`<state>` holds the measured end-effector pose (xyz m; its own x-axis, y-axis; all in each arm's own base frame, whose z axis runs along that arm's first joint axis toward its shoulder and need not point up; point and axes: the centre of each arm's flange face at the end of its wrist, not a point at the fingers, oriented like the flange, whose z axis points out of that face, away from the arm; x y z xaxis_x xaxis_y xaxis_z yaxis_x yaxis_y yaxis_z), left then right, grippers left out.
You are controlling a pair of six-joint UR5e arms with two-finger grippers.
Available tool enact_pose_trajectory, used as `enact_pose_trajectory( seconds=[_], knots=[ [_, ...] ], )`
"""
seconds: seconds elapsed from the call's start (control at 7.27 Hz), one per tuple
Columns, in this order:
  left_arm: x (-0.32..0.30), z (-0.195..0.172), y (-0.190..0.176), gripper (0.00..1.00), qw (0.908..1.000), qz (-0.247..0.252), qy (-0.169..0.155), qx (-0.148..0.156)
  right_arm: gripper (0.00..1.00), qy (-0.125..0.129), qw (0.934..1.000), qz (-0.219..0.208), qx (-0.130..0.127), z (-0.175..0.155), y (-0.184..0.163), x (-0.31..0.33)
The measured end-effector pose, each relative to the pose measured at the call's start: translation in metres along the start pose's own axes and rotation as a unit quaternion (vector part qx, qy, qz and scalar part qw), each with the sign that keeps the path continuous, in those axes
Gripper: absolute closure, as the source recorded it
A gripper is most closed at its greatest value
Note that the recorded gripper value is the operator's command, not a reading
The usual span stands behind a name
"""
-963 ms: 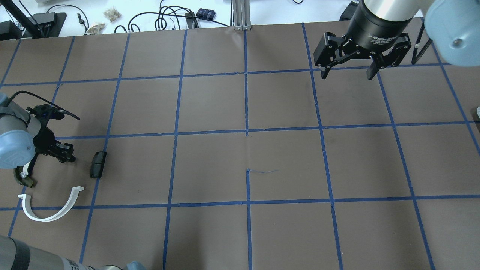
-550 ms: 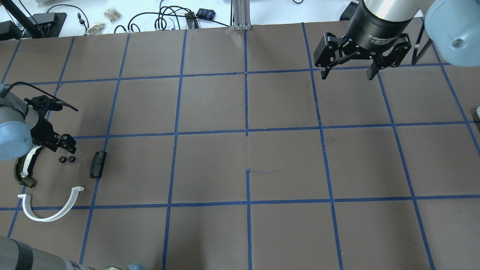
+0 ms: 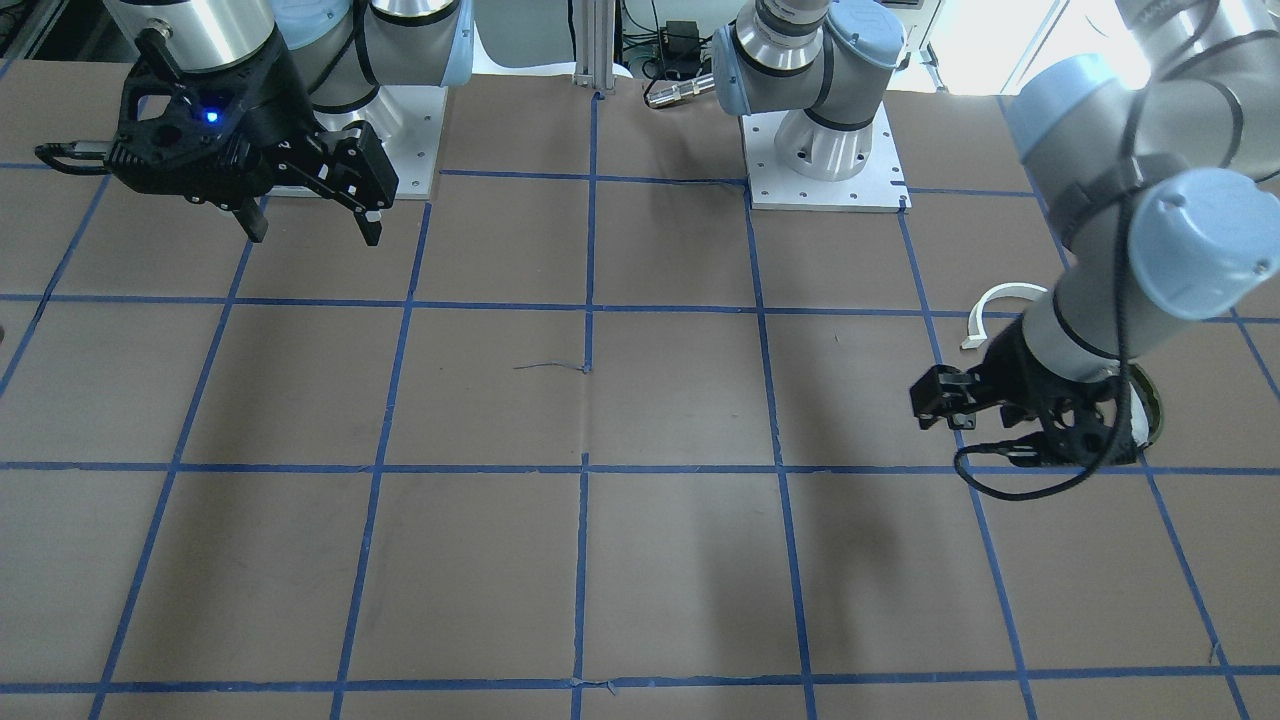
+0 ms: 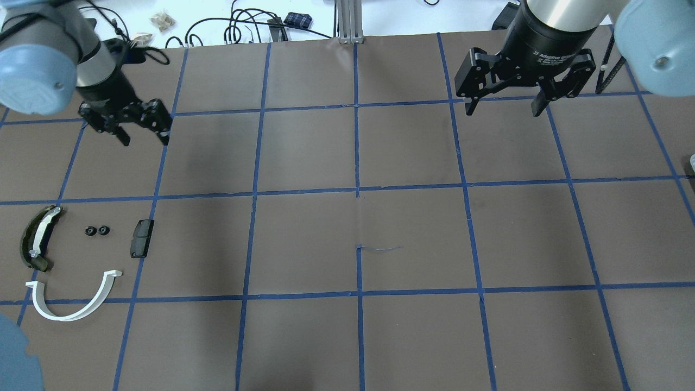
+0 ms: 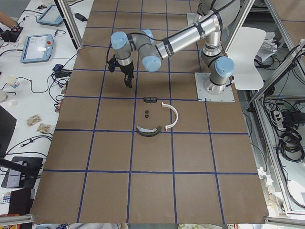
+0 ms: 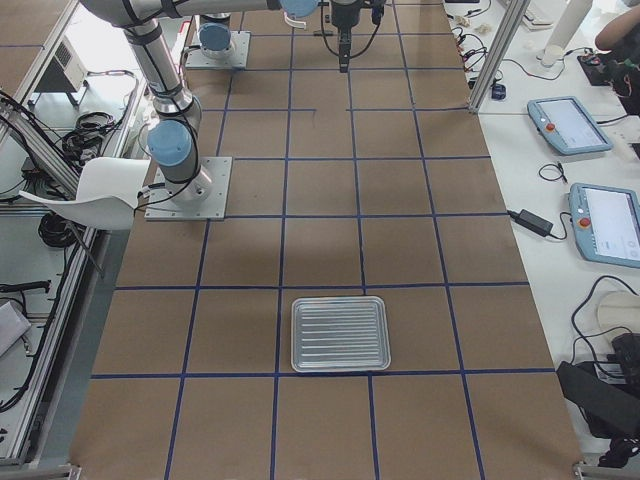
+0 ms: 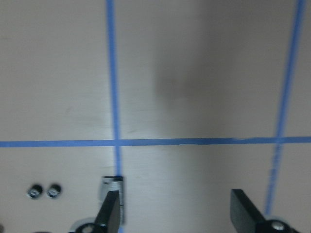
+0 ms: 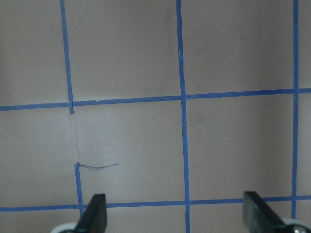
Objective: Place bearing gear from tray to pile
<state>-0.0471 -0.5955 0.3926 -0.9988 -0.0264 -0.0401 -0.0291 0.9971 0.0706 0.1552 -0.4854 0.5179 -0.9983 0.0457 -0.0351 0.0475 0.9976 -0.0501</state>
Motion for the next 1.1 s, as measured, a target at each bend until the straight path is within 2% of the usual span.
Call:
enact_pose_trajectory(
  seconds=[0.14,0.41,0.69,0.83,1.1],
  knots=[
    [0.046,-0.036,0.022,0.11,0.9999,-0.009,0.0,0.013,0.0,0.0,1.0,-0.002,0.0,0.0,0.0,0.0],
    [0.078,-0.092,0.087,0.11,0.9995,-0.013,0.015,0.024,0.0,0.0,1.0,-0.003,0.0,0.001,-0.001,0.001],
    [0.082,-0.11,0.127,0.05,0.9985,-0.009,0.043,0.033,0.0,0.0,1.0,-0.003,0.002,0.001,-0.002,0.001],
    [0.08,-0.115,0.135,0.01,0.9982,-0.01,0.045,0.04,0.0,-0.001,1.0,-0.004,0.002,0.0,-0.002,0.001],
    [0.072,-0.125,0.138,0.0,0.9979,-0.002,0.035,0.055,0.0,-0.001,1.0,-0.003,0.003,0.0,-0.002,0.002]
  ],
)
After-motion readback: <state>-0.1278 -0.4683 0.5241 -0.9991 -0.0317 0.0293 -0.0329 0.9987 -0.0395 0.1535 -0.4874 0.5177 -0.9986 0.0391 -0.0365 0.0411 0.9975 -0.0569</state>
